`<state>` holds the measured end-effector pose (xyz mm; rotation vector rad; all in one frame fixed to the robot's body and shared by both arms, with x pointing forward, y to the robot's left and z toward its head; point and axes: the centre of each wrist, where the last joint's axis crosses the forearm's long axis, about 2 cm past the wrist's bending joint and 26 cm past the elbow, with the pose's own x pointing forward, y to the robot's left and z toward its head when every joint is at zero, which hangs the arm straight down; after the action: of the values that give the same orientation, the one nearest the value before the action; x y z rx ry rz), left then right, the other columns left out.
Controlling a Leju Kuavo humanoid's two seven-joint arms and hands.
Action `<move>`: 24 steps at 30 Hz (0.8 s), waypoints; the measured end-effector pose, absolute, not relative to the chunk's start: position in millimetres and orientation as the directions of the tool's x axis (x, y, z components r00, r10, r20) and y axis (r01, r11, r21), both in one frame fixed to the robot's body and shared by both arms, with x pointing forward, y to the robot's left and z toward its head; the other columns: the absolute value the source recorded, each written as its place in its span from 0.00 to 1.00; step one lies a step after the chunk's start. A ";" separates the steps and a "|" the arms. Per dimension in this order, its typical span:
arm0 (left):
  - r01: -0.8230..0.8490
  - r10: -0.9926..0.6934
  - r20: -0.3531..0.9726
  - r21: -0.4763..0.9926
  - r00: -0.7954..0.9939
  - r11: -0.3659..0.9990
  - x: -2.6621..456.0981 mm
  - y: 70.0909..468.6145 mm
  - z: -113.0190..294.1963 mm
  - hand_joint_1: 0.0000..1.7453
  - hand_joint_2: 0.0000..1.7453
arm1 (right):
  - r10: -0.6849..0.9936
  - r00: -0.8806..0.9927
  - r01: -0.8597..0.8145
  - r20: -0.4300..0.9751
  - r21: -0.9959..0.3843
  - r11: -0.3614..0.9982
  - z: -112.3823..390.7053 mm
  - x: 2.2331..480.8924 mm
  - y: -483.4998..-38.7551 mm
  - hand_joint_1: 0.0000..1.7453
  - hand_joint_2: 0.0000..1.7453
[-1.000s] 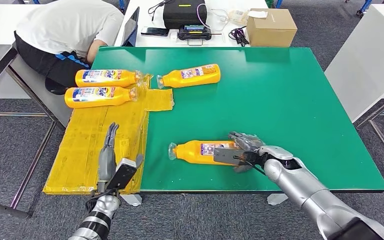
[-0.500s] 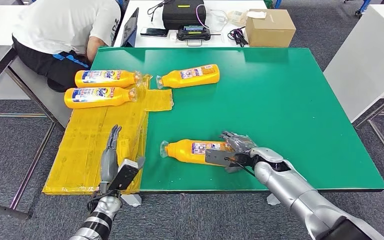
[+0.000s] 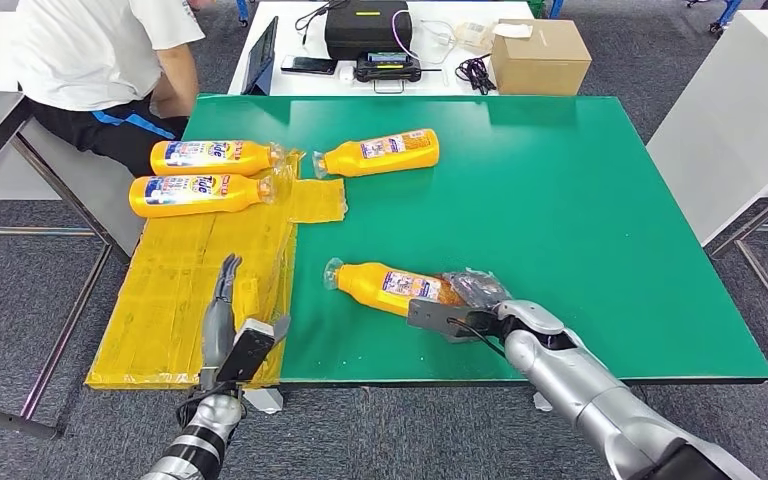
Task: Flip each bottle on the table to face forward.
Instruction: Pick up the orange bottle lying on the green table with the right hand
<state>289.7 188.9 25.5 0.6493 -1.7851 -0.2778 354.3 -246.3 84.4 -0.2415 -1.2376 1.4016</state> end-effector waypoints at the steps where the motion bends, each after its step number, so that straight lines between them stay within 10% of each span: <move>1: -0.288 -0.550 0.815 0.490 -0.182 0.823 289.2 188.7 24.9 0.00 1.00 | 0.810 -0.283 -0.580 0.514 -0.764 0.282 82.7 351.9 -245.5 1.00 1.00; 24: -0.024 -0.020 0.997 0.018 -0.079 1.000 278.5 177.8 36.5 0.00 1.00 | 0.542 -0.447 0.274 0.712 -0.468 0.840 133.4 266.6 -196.3 1.00 1.00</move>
<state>278.5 177.8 36.5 0.0341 -1.6496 0.0033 266.6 -196.3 133.4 -0.5978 -2.0576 0.3528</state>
